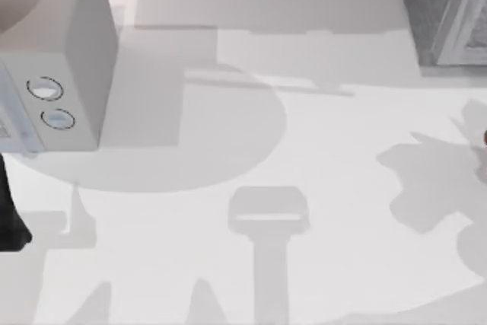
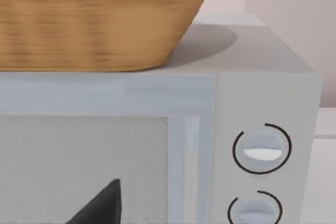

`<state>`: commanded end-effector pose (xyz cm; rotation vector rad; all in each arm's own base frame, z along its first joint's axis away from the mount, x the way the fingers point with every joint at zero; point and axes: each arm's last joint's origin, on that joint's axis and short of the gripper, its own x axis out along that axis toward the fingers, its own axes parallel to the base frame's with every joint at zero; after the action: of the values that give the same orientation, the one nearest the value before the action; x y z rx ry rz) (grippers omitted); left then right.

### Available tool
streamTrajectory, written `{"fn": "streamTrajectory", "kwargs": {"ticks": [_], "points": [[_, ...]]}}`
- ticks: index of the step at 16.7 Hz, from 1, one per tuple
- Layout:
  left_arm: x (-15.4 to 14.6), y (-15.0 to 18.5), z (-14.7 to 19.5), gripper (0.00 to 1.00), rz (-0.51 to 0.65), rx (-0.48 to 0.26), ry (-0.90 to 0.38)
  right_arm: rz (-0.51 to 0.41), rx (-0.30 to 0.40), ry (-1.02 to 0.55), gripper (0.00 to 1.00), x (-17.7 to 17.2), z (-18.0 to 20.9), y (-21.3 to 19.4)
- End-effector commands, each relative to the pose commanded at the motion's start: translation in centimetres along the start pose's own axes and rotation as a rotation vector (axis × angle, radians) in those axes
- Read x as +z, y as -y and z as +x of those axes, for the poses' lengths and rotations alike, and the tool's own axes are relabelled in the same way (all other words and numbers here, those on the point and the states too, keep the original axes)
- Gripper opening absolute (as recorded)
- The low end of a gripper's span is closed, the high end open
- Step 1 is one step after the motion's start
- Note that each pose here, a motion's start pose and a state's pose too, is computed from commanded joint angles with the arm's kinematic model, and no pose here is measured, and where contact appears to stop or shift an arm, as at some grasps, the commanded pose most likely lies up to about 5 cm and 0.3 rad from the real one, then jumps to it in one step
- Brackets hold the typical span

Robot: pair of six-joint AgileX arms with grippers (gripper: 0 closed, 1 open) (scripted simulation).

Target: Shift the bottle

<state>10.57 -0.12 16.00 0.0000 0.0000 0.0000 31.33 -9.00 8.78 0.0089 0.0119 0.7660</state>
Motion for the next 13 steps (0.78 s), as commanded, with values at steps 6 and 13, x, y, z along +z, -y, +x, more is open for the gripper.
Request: {"fn": "streamTrajectory", "kwargs": {"ticks": [6,13], "points": [[0.0,0.0,0.0,1.00,0.000,0.000,0.000,-0.010,-0.001,0.002,0.00,0.8,-3.1,0.3],[0.0,0.0,0.0,1.00,0.000,0.000,0.000,-0.010,0.001,0.002,0.00,-0.7,-1.0,0.5]]}}
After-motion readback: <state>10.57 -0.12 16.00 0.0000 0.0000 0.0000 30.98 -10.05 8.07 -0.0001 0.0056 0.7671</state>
